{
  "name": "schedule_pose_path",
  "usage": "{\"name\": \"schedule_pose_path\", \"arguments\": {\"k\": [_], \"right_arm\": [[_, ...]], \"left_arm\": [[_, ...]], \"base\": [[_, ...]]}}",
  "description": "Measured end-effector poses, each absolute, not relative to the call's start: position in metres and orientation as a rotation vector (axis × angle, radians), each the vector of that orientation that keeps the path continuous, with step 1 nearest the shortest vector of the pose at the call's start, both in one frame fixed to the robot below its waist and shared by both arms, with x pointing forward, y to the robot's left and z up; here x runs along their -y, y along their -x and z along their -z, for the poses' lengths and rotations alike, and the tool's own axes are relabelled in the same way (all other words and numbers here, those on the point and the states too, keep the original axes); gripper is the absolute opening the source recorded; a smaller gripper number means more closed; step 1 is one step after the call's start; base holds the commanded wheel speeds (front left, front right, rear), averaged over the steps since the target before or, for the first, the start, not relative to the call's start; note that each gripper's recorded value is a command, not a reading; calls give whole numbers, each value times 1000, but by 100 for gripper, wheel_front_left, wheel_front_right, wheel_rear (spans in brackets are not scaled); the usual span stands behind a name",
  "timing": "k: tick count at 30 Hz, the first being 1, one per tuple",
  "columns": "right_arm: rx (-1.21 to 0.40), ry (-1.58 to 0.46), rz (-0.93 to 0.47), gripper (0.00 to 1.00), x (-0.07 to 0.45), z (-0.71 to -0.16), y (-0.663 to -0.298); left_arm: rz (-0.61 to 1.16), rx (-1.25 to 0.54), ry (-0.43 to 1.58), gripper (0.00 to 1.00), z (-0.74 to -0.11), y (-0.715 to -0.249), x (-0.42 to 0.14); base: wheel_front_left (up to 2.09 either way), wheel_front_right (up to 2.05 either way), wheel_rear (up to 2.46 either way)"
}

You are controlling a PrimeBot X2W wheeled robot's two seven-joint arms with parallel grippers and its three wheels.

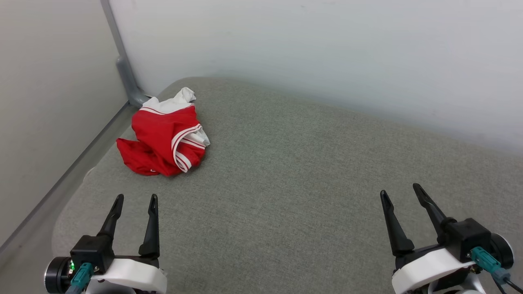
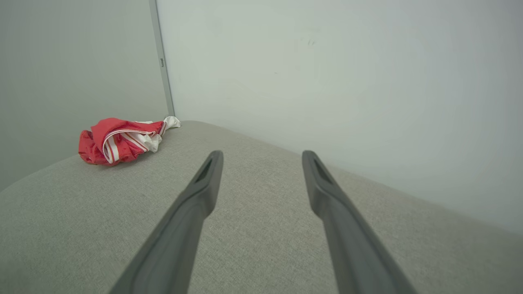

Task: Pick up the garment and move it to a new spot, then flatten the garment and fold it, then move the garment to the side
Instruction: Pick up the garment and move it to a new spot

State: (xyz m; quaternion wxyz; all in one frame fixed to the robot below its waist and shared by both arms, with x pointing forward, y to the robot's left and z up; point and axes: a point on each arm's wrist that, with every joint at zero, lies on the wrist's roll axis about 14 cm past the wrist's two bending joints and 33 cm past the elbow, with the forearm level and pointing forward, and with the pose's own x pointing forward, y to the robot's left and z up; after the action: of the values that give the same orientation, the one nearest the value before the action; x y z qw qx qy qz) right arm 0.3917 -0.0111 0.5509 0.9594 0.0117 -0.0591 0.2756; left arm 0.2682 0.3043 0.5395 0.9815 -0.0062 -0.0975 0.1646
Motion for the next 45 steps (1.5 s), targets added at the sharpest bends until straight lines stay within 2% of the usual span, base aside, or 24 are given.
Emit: {"name": "schedule_pose_path", "arguments": {"k": [11,18,23,28,34,45], "right_arm": [[128,-28,-579,100,2,-554,-401],[121,-1,-559,100,3,-551,-429],[89,5,-533,100,9,-534,-451],[53,-1,-505,100,18,-514,-467],[17,-9,-464,100,33,-490,-483],[-66,-17,-404,100,55,-438,-504]], "left_arm": [[-382,192,6,100,-542,-269,-325],[-351,195,-10,100,-555,-324,-341],[-312,119,-16,100,-543,-374,-354],[-263,-46,-28,100,-523,-425,-368],[-247,-349,-14,100,-486,-464,-393],[-291,-863,130,100,-397,-475,-416]], "base": [[0,0,0],[0,0,0],[0,0,0],[0,0,0],[0,0,0],[0,0,0]]}}
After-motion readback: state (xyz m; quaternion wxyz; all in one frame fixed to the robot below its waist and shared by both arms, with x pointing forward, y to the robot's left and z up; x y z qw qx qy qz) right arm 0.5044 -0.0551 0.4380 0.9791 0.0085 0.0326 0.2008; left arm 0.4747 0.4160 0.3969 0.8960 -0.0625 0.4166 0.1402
